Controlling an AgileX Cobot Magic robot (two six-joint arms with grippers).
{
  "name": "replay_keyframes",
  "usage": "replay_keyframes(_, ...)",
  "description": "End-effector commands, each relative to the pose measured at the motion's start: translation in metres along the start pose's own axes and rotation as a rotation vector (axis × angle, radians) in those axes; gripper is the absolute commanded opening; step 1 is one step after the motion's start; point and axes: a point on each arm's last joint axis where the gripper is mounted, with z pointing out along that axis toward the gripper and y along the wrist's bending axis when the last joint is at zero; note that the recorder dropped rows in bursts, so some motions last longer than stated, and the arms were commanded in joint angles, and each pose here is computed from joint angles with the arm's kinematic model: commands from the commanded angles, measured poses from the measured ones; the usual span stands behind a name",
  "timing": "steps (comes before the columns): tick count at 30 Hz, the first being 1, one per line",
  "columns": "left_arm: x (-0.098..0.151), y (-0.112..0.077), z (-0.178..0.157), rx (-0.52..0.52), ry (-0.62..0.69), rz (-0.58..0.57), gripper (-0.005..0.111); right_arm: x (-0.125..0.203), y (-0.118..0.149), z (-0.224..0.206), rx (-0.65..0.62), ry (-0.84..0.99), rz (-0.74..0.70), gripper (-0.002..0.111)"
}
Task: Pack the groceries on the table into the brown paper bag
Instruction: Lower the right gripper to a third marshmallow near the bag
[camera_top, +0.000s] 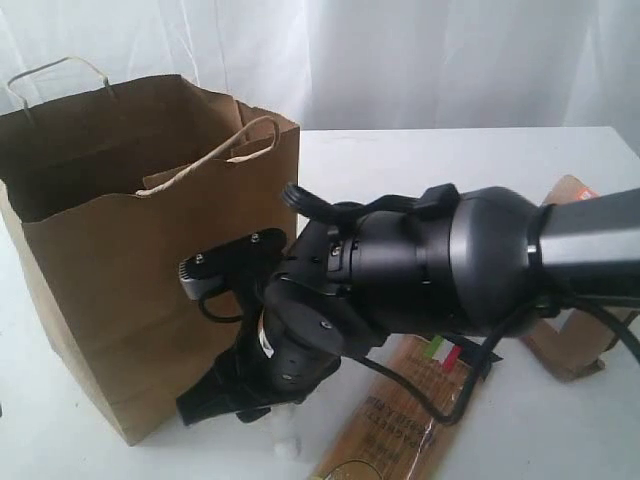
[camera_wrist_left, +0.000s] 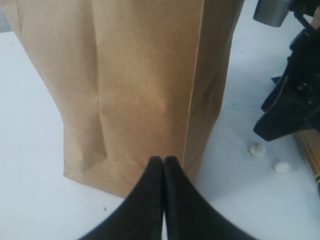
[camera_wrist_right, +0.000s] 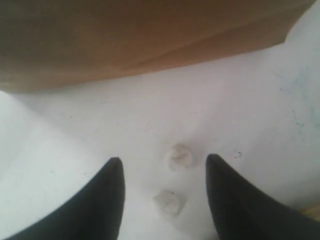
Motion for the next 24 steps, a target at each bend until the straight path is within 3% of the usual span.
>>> replay_keyframes(1, 0.0, 0.0, 0.0, -0.001, -0.006, -0.007, 0.0, 0.001, -0.003, 0.006, 0.0, 0.002, 0.017, 0.047)
replay_keyframes(18, 0.0, 0.0, 0.0, -0.001, -0.006, -0.007, 0.0, 0.014, -0.006, 0.049, 0.042, 0.117, 0.019, 0.047)
replay_keyframes(20, 0.0, 0.0, 0.0, -0.001, -0.006, -0.007, 0.0, 0.015, -0.006, 0.05, 0.04, 0.119, -0.014, 0.038)
replay_keyframes(21, 0.0, 0.0, 0.0, -0.001, -0.006, -0.007, 0.0, 0.014, -0.006, 0.05, 0.037, 0.115, -0.033, 0.025)
replay_keyframes(24, 0.0, 0.0, 0.0, -0.001, -0.006, -0.007, 0.0, 0.012, -0.005, 0.05, 0.022, 0.088, -0.035, 0.004)
